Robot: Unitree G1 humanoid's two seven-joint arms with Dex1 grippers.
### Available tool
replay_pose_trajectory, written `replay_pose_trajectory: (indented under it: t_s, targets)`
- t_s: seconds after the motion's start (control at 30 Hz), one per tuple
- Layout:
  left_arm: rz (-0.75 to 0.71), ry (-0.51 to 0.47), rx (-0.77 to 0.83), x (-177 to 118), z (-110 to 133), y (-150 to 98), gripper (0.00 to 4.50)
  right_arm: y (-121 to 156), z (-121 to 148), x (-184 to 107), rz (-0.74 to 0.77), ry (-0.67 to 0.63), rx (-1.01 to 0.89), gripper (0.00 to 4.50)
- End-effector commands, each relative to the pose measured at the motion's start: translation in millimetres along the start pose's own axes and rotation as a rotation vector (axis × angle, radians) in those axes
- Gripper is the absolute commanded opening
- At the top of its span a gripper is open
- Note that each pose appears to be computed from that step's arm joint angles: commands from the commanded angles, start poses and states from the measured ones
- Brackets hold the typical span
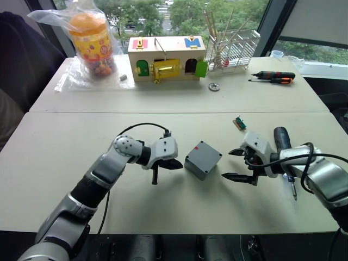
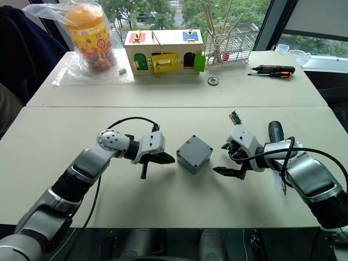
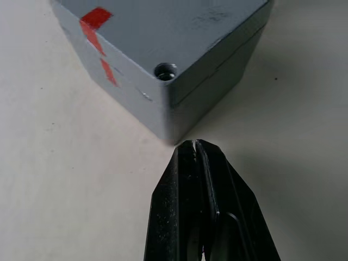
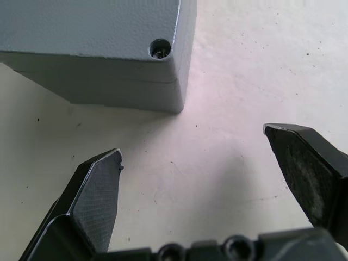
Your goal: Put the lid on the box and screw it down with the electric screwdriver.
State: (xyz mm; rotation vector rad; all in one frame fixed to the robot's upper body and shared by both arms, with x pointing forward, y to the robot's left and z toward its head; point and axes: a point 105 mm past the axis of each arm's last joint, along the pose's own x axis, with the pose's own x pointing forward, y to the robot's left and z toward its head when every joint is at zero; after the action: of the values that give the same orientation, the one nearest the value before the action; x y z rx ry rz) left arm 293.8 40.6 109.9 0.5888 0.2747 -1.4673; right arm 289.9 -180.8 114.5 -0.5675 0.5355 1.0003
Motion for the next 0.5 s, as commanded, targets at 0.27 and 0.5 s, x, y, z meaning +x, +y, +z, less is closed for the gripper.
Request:
replay_pose_trajectory:
  t_s: [0.27,0.5]
  targets:
    - [0.096,-0.02,0.051,12.4,14.6,16.8,0.0,27.6,17.3,10.6,0.121,-0.059,-0.1,4.48]
    - [0.11,-0.026,0.064,14.4,15.1,24.9,0.0,42.6,14.6,7.1,0.118,-0.055,-0.06,4.48]
